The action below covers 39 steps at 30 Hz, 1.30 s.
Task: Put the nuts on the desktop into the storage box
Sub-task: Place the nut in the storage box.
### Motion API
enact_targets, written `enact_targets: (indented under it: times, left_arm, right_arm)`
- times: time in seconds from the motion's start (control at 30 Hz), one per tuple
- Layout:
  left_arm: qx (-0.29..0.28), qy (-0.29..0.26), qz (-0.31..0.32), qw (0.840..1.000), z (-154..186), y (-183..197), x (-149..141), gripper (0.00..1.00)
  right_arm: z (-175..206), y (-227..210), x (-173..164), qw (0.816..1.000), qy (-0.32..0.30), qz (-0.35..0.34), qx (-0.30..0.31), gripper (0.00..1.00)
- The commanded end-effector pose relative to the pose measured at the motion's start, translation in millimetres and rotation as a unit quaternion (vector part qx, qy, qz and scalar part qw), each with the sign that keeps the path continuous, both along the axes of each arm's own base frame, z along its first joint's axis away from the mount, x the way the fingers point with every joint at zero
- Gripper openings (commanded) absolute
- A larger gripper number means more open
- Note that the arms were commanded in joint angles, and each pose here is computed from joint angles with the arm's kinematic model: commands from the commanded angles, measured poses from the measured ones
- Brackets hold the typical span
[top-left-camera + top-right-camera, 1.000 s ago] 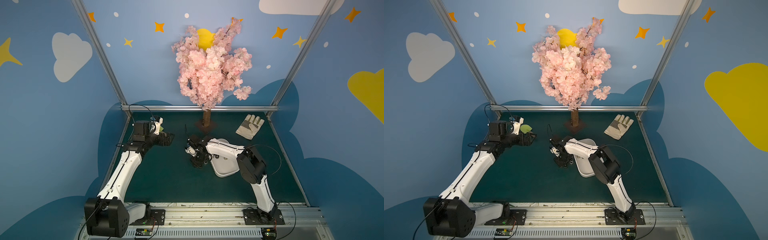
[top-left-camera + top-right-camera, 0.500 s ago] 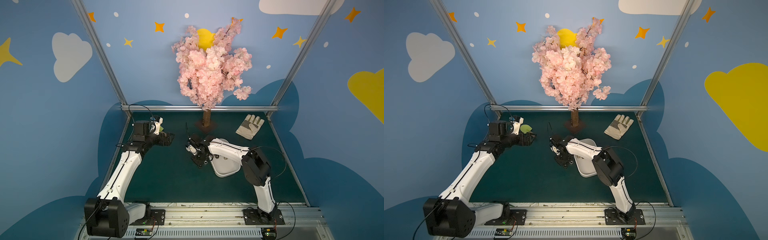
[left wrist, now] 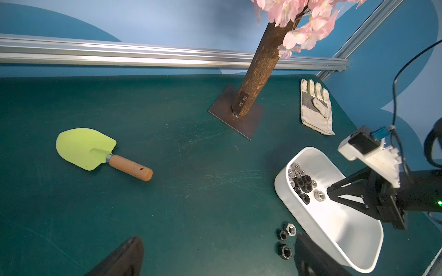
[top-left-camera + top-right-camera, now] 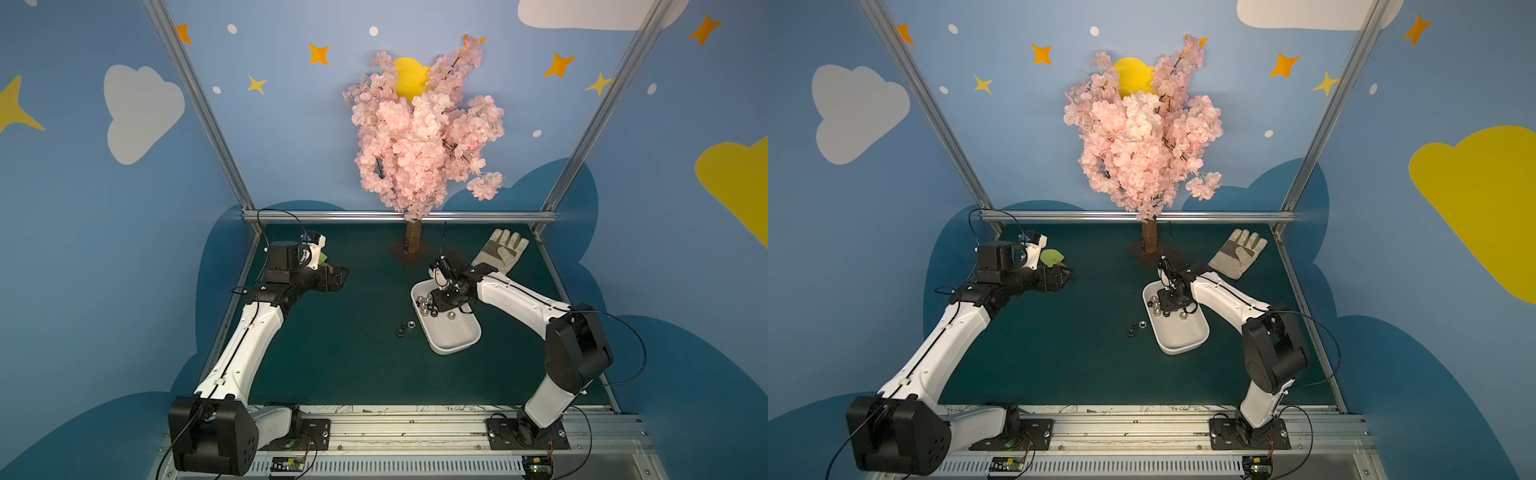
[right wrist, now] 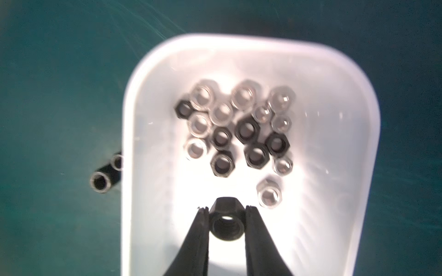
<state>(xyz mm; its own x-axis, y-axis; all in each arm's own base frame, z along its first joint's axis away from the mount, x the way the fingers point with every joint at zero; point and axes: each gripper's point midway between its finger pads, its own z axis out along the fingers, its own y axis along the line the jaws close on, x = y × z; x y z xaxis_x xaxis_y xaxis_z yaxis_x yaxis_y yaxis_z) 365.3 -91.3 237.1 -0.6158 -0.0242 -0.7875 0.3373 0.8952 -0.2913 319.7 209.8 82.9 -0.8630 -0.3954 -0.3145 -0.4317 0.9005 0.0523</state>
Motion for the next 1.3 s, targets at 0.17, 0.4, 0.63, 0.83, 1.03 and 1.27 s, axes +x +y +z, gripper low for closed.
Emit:
enact_targets:
  times: [0.17,0.4,0.63,0.83,1.03,1.27]
  left_arm:
    - [-0.003,-0.013,-0.007,1.000,7,-2,-1,1.00]
    - [0.002,-0.013,-0.004,1.000,6,0,-2,1.00]
    - [0.003,-0.012,-0.004,1.000,5,0,-1,1.00]
    - [0.011,-0.007,0.001,1.000,1,3,-1,1.00]
    - [0.001,-0.001,-0.008,1.000,-2,-1,1,1.00]
    - [0.007,-0.005,-0.003,1.000,-2,0,1,1.00]
  right_arm:
    - [-29,-14,-21,0.998,0.061,-0.024,-0.013,0.18]
    - [-47,-2,-4,0.997,0.072,-0.013,-0.014,0.18]
    - [-56,-4,17,0.996,0.076,-0.024,-0.034,0.22]
    - [-42,-3,31,0.998,0.054,-0.021,-0.039,0.38]
    - [-15,-2,27,0.999,0.024,-0.016,-0.042,0.54]
    - [48,52,4,0.997,-0.042,0.065,0.030,0.56]
